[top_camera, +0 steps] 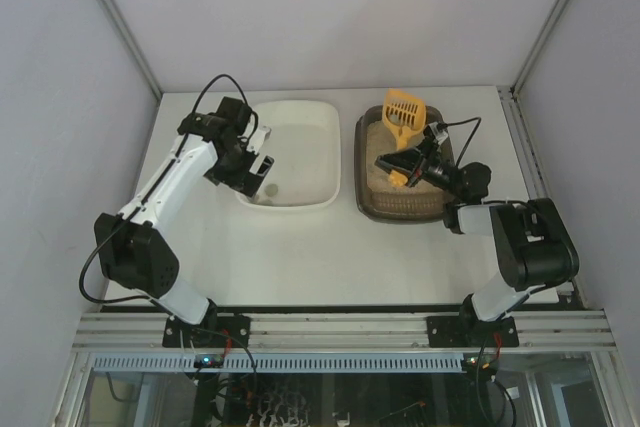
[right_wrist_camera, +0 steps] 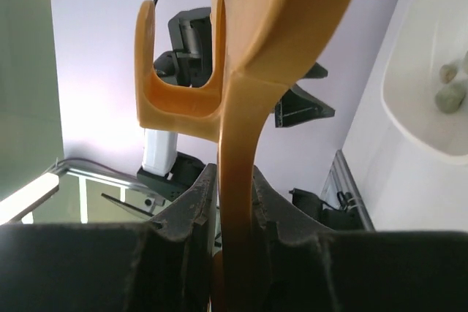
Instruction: Clean the litter box
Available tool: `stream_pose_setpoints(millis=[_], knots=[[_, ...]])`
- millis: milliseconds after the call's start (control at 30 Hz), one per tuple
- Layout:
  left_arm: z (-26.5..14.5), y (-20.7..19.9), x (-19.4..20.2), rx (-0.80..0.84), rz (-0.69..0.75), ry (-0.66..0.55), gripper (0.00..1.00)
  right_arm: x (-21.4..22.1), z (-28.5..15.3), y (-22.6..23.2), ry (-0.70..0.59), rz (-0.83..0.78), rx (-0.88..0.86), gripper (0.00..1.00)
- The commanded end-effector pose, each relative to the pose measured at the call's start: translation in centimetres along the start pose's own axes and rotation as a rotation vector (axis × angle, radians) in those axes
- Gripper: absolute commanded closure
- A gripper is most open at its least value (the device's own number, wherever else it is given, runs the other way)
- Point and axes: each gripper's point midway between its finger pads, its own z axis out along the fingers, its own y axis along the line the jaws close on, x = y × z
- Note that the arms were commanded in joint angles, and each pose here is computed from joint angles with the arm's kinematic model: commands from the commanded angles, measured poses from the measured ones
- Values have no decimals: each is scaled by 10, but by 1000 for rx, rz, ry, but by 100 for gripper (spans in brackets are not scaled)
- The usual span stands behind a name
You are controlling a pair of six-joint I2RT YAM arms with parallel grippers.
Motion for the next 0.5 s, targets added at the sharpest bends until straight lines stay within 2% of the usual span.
stream_pose_setpoints(millis=[0, 133, 200, 300, 333, 433, 467], knots=[[-6, 3, -1, -23, -14, -37, 0, -1, 4, 14, -25, 31, -51, 100], [-5, 3, -1, -19, -15, -30, 0, 7, 6, 9, 6, 44, -40, 100], [-5, 3, -1, -20, -14, -30, 0, -1, -2, -2, -57, 76, -20, 100], [-5, 2, 0, -17, -14, -29, 0, 24, 15, -1, 67, 67, -25, 100], [-4, 3, 1, -19, -13, -26, 0, 21, 13, -2, 48, 70, -23, 100], [-5, 2, 0, -16, -15, -30, 0, -8, -14, -22, -125, 91, 27, 100], [-5, 2, 1, -15, -15, -30, 0, -2, -10, -27, -80, 80, 46, 100]])
